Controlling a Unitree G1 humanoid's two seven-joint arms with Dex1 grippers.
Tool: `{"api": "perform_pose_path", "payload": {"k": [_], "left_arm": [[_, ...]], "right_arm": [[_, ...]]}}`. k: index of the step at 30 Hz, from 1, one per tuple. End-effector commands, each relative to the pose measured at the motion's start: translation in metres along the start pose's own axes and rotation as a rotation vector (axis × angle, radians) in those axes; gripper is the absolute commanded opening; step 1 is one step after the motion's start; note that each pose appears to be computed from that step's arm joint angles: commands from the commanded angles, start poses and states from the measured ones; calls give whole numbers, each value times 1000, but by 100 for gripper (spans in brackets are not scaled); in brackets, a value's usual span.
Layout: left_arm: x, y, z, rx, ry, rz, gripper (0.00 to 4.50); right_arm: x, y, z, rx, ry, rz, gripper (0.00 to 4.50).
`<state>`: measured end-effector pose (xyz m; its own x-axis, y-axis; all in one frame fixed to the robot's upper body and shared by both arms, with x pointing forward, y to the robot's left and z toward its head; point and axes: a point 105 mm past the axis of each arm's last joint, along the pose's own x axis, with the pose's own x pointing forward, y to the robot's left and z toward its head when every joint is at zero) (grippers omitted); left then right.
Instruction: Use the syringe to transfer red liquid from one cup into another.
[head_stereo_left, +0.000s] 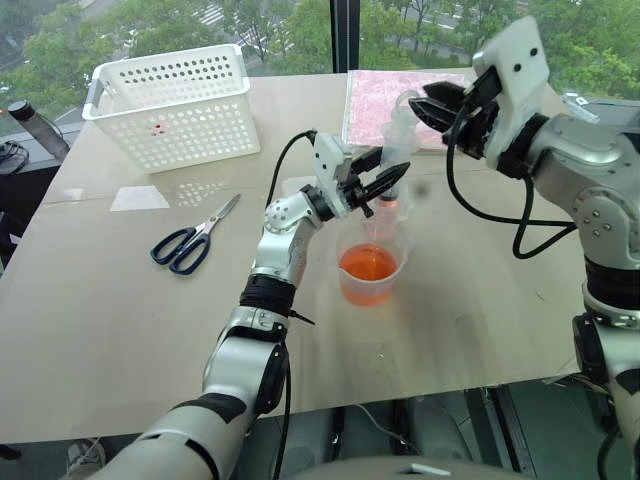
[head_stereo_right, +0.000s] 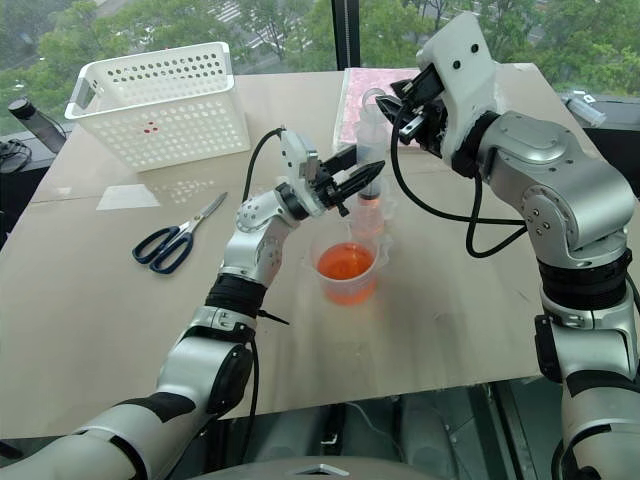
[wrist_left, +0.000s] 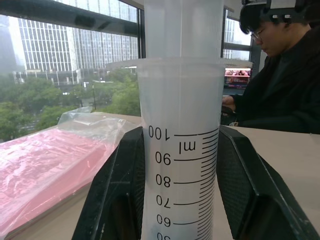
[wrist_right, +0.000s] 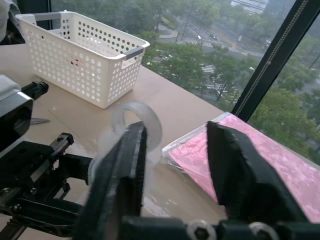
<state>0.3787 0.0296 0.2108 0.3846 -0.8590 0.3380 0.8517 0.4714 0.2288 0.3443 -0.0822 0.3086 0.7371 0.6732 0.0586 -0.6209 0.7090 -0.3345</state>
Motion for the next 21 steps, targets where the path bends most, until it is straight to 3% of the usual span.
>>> {"api": "perform_pose_path", "payload": {"k": [1, 8, 21], "left_arm": [[3, -5, 7, 38, -32, -32, 141], [6, 0, 14, 9, -66, -9, 141], [10, 15, 39, 8, -138, 32, 141]], "right_arm": [[1, -4, 10, -37, -22, -23, 7], [10, 9, 2, -94, 16, 35, 7], [13, 42, -44, -182, 143, 176, 7]]}}
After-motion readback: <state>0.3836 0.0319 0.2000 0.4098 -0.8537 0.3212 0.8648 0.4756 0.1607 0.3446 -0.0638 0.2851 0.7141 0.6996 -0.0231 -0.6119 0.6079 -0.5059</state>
